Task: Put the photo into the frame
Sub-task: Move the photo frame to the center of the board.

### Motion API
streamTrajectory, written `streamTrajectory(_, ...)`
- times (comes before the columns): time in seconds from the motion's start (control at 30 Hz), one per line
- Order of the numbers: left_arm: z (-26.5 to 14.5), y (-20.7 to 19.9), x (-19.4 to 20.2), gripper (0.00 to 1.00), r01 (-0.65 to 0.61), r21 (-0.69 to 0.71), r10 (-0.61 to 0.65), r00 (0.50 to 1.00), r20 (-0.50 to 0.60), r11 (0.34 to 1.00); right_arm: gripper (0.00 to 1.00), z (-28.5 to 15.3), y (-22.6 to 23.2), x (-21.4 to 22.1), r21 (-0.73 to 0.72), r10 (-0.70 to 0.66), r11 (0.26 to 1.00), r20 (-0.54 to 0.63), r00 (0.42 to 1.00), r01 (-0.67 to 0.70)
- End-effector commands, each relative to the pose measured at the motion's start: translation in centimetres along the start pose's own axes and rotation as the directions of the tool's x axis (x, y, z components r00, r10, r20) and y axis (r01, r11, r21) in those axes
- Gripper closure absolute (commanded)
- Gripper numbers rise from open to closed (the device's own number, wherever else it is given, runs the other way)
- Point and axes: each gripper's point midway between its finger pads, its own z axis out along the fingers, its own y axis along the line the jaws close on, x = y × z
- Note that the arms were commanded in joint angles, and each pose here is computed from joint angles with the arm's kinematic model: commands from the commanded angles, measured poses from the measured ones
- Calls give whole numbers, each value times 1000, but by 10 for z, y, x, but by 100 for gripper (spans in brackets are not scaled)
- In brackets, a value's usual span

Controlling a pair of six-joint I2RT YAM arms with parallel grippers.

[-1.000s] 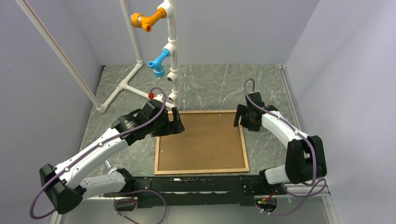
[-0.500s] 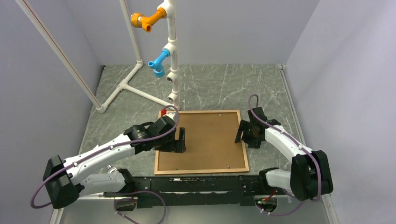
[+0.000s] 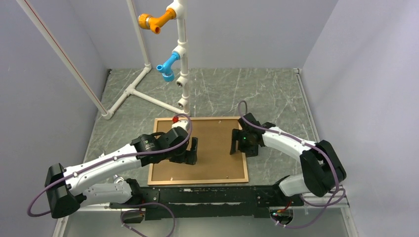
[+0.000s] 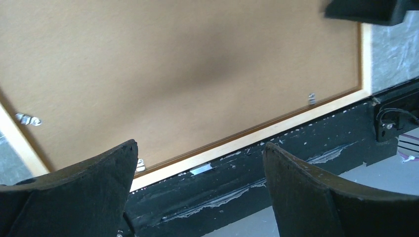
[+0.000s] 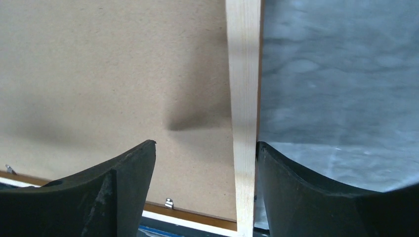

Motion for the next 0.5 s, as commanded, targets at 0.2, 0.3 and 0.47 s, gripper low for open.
streamTrajectory(0.2,-2,-8,3,1,-103,68,98,992,78,992,19,-12,18,14,-47,-5,999,37,999,7)
streamTrajectory(0.3,1,-13,6,1,-182,85,176,982,75,980,20,-14,7,37,-43,1,999,4,1000,-1)
streamTrajectory(0.47,-2,-30,10,0,-289,126,277,955,104,949,25,-14,1,65,-36,3,999,-45,999,-5)
